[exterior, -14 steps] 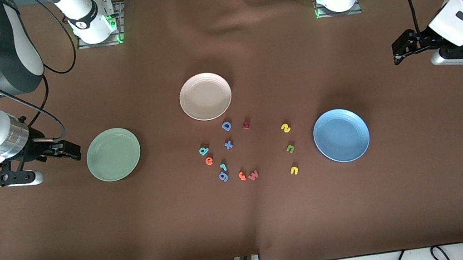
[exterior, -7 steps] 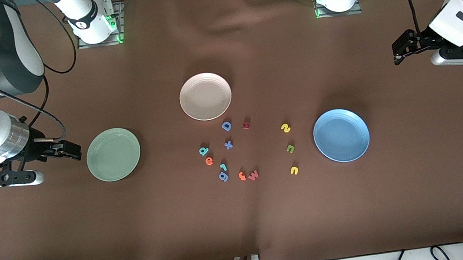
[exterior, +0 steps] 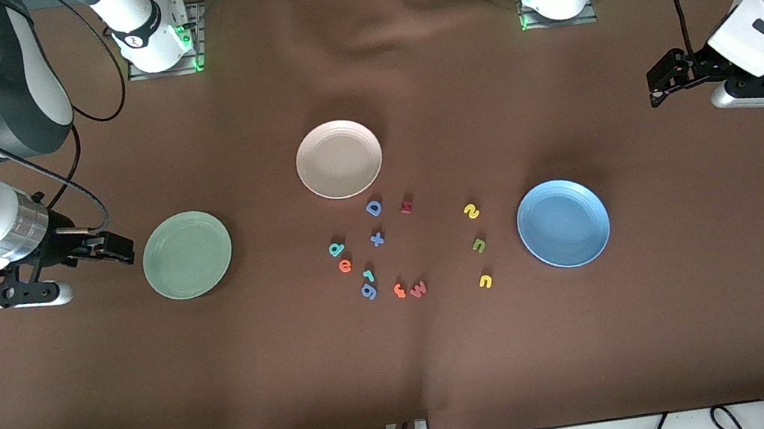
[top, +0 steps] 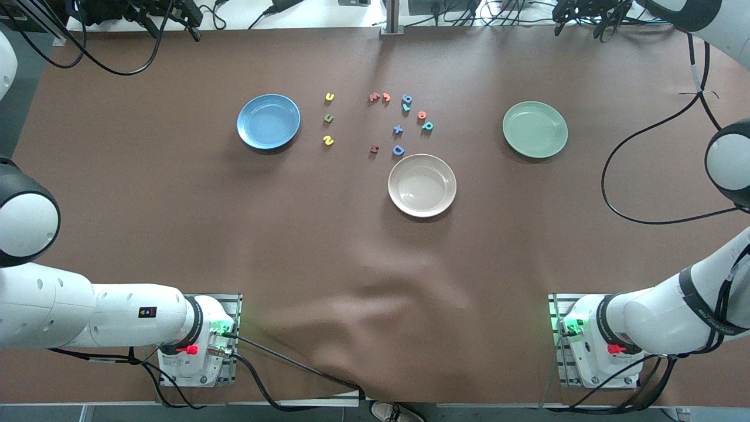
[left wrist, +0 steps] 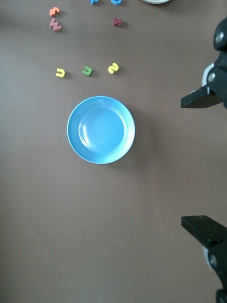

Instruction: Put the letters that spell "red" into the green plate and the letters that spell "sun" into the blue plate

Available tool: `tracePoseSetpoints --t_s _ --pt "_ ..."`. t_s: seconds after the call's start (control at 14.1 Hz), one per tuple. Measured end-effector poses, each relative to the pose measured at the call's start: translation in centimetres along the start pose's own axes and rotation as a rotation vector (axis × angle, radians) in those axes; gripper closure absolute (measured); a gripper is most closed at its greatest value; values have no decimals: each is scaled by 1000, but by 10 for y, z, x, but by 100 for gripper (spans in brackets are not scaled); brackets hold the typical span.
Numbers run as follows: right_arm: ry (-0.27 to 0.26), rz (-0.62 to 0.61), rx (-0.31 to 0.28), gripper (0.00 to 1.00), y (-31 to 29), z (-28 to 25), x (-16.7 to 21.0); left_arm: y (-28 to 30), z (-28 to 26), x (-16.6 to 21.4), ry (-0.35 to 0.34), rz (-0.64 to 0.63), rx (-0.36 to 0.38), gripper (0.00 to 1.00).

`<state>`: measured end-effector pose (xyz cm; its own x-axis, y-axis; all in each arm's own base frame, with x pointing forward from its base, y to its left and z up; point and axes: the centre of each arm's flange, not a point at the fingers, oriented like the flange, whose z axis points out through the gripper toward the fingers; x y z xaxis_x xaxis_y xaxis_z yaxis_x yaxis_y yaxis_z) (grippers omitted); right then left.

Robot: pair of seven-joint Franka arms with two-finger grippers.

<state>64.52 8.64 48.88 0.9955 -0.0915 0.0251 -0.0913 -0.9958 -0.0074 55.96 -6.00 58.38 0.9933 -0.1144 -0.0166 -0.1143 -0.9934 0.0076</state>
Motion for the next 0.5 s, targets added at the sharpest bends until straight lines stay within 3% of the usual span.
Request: tracePoseSetpoints --t_s 0.28,0.5 --pt "-1 0 0 0 0 0 0 2 24 10 -47 6 -9 0" --pt "-2 -1 1 0 -1 1 0 35 80 35 -122 65 -49 0"
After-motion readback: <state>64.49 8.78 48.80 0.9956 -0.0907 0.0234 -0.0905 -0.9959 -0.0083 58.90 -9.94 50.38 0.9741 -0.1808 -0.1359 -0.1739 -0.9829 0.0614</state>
